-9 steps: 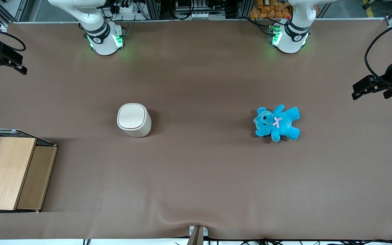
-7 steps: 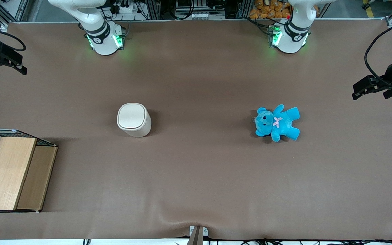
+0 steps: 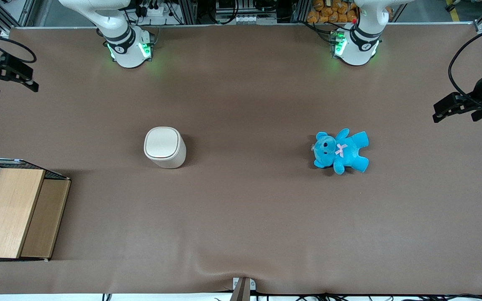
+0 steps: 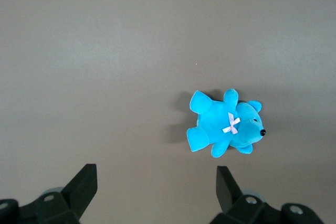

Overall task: Open trash can with right arm
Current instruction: 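Move the open right gripper above the white trash can's lid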

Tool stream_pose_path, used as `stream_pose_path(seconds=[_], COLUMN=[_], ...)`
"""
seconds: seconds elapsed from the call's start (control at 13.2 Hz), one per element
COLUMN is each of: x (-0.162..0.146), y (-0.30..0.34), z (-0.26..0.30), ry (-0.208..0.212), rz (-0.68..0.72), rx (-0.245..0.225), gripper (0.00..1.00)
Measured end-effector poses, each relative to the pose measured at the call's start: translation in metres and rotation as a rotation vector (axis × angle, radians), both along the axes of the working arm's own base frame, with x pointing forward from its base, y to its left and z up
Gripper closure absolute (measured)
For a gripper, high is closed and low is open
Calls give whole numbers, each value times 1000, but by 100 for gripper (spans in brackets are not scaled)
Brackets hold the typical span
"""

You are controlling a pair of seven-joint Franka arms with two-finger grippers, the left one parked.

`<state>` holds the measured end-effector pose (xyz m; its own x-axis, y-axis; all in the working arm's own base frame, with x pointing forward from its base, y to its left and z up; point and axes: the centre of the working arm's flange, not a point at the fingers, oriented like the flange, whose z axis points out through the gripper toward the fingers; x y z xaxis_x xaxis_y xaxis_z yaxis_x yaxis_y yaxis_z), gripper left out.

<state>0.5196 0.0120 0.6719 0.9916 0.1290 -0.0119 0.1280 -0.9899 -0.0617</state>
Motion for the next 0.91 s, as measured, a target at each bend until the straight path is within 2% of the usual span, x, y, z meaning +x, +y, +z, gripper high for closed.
stream_pose_path(seconds=[0.08, 0.15, 0.23, 0.3, 0.38, 0.68, 0.84, 0.91], x=[3, 7, 10, 14, 17, 35, 42, 42], y=[15, 36, 60, 85, 109, 175, 185, 187], z=[-4, -10, -17, -27, -40, -112, -153, -172], ry=[4, 8, 15, 23, 35, 80, 98, 115], rz=[12, 4, -8, -19, -26, -57, -77, -84], rx=[1, 0, -2, -5, -9, -50, -84, -97], gripper=[0, 7, 8, 15, 18, 22, 47, 54])
